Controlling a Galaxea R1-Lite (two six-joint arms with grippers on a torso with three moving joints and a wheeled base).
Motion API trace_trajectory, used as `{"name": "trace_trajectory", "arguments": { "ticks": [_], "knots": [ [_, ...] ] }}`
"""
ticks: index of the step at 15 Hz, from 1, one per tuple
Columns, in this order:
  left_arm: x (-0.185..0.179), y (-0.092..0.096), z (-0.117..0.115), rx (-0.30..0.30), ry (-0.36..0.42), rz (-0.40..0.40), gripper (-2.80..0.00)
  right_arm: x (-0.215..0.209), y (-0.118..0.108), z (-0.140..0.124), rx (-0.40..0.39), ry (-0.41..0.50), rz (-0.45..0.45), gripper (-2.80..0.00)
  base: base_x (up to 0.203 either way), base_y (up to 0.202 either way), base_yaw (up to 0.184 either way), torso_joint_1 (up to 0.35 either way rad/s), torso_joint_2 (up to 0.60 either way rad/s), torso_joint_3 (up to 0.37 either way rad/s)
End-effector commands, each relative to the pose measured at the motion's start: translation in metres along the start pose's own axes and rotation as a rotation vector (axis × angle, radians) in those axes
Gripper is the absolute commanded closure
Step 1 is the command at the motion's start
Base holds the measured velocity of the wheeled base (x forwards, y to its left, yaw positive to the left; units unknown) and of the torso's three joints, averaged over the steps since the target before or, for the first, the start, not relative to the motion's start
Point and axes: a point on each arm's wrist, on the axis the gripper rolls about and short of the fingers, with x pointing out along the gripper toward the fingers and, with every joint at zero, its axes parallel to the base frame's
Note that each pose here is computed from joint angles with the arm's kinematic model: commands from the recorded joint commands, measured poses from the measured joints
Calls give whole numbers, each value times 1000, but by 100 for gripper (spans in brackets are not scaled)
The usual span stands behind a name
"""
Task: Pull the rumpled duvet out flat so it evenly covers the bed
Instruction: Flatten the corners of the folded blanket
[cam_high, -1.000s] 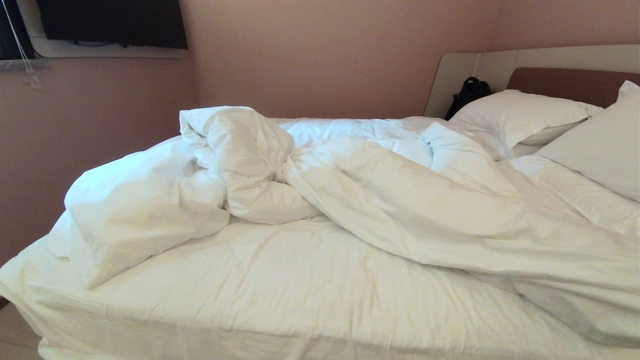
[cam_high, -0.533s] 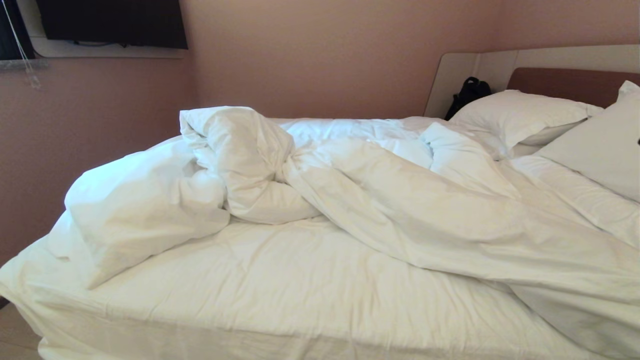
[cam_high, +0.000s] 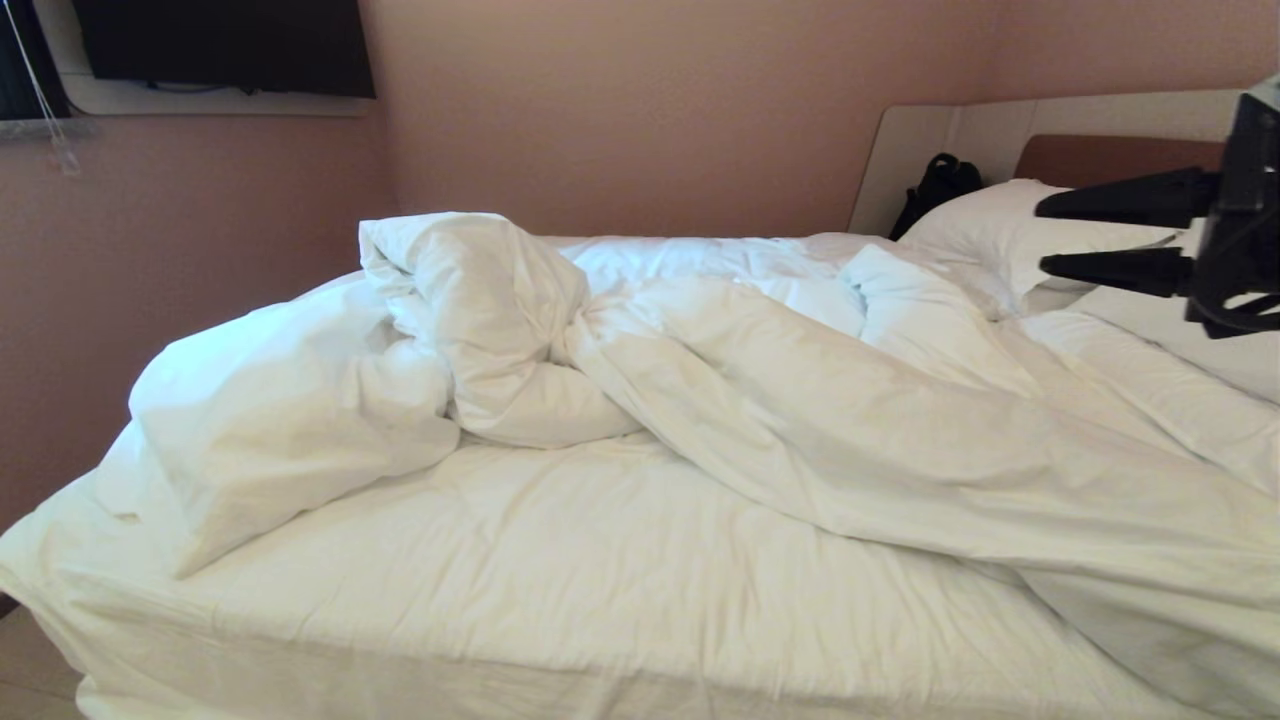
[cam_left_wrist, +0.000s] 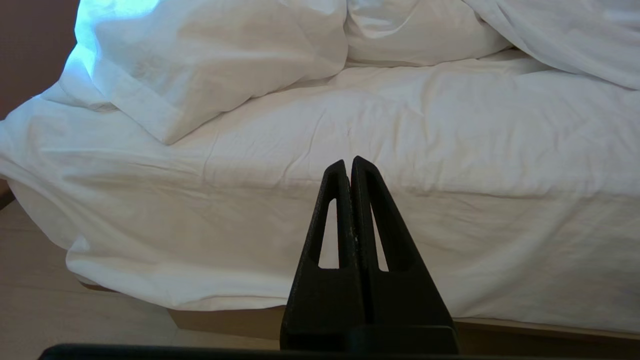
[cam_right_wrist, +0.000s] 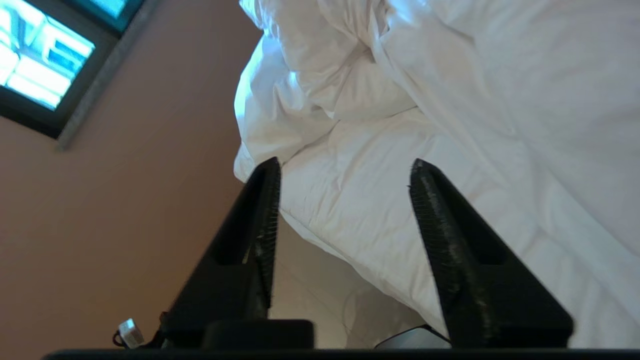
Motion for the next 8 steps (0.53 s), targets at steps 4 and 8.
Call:
{"name": "trace_trajectory", "arguments": {
  "ticks": [4,8],
  "knots": [
    [0,0,0,0,0,0,0,98,-29,7,-31,-153,-457,0,0,0,0,0,0,0],
    [0,0,0,1,0,0,0,167,-46,-1,-131,-134,-652,0,0,0,0,0,0,0]
  ]
}}
